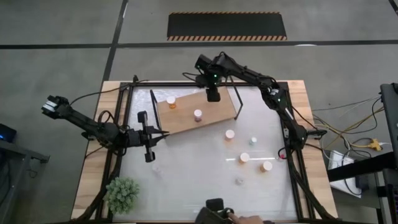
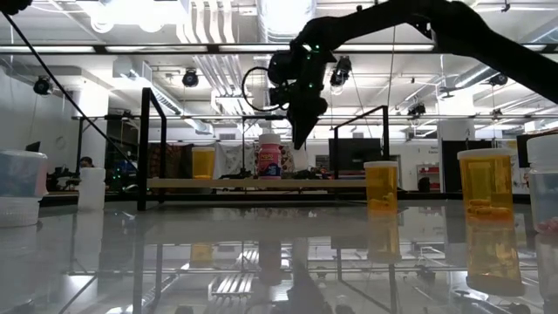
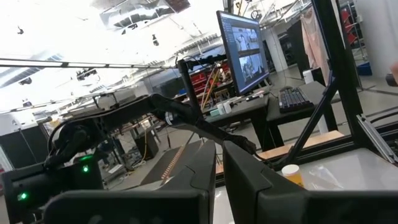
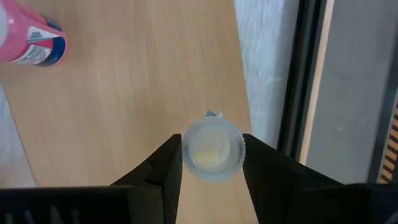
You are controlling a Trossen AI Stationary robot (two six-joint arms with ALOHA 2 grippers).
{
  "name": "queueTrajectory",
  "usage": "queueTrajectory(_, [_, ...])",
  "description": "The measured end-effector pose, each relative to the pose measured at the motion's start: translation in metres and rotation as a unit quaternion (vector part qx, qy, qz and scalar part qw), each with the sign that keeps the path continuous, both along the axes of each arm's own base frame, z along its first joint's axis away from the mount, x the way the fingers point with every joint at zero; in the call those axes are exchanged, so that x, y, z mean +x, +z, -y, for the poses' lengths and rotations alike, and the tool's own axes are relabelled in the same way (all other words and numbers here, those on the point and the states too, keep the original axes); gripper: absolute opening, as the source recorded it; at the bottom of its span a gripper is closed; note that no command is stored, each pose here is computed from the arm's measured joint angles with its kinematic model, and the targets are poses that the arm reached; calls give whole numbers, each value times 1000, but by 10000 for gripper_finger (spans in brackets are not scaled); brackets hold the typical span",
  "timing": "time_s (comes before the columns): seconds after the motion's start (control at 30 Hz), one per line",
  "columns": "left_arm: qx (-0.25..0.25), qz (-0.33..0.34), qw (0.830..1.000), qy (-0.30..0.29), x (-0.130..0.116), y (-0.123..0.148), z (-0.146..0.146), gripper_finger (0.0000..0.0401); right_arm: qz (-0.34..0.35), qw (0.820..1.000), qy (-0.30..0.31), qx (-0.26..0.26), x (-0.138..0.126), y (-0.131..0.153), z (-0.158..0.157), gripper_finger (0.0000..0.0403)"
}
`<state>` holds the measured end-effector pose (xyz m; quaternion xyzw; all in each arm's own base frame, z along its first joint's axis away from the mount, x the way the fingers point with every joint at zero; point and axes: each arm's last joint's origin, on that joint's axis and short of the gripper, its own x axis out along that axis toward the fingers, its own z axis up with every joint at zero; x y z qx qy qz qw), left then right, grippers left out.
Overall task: Pick and place medicine bottles onto shelf by color
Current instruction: Put the left blue pill bottle on the shelf
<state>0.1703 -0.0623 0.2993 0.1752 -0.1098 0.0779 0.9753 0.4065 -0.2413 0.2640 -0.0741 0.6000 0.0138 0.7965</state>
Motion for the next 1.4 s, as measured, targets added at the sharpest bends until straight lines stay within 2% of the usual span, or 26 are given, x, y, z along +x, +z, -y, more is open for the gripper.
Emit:
queueTrajectory(0.27, [0, 0, 1000, 0, 0, 0, 0, 13, -8, 1000, -9, 9, 4, -9, -1, 137])
queueTrajectory(0.6, [0, 0, 1000, 0, 0, 0, 0, 13, -9, 1000, -15, 11, 4, -10, -1, 171])
queueTrajectory(0.87, [0, 1, 1000, 0, 0, 0, 0, 13, -11, 1000, -25, 10, 4, -9, -1, 170])
queueTrajectory(1.03, [0, 1, 1000, 0, 0, 0, 0, 13, -3, 999, -32, 8, 1, 2, -4, 167])
queueTrajectory(1.2, [0, 1, 1000, 0, 0, 1, 0, 13, 1, 1000, -30, -7, -3, 19, -12, 129])
queueTrajectory(1.4, [0, 1, 1000, 0, 0, 1, 0, 13, -9, 1000, -25, -5, -1, 14, -15, 30])
